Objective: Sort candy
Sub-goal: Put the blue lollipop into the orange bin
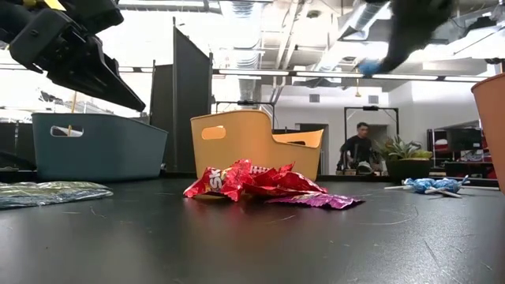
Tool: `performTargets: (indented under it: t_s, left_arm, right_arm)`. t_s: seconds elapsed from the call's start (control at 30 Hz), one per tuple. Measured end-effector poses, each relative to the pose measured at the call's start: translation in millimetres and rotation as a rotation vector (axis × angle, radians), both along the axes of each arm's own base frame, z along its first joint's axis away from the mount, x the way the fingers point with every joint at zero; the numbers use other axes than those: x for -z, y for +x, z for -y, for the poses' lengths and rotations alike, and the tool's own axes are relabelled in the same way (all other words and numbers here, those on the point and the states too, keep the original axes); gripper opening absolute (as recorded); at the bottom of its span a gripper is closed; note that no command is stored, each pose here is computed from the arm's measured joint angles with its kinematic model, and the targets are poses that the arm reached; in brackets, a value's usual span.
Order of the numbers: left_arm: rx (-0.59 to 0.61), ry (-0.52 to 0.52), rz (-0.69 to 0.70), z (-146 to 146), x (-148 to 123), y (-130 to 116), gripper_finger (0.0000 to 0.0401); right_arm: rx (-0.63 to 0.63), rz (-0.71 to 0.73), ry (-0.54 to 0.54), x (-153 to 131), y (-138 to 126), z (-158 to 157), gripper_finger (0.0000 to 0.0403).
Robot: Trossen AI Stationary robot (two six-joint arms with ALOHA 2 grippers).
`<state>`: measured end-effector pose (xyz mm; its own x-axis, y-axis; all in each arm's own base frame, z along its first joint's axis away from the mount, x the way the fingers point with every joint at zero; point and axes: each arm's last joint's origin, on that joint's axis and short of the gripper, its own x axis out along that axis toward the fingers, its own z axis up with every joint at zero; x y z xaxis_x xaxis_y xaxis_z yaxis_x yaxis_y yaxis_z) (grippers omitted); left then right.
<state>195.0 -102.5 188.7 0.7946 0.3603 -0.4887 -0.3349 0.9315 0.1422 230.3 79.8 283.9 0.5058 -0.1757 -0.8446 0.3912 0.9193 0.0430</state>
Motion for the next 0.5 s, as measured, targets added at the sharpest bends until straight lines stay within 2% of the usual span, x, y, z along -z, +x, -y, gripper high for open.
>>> performTargets:
  t_s: [0.13, 0.23, 0.37, 0.43, 0.5]
  left_arm:
    - [-0.001, 0.001, 0.000, 0.0, 0.0, 0.0, 0.0254]
    - [0.002, 0.006, -0.002, 0.0, 0.0, 0.0, 0.0254]
    - [0.002, 0.011, -0.002, -0.1, -0.1, 0.0, 0.0254]
    - [-0.002, 0.015, 0.000, -0.2, -0.2, 0.0, 0.0254]
    - [-0.005, 0.018, 0.002, -0.4, -0.2, 0.0, 0.0254]
  right_arm:
    - [0.071, -0.009, 0.031, -14.3, -38.6, -8.7, 0.0000]
    - [0.092, 0.001, 0.094, -22.2, -62.8, -17.7, 0.0001]
    - [0.107, 0.027, 0.253, -30.4, -86.3, -33.4, 0.0001]
    - [0.144, 0.005, 0.345, -31.4, -96.4, -41.7, 0.0001]
    - [0.206, -0.026, 0.392, -29.0, -105.2, -50.1, 0.0002]
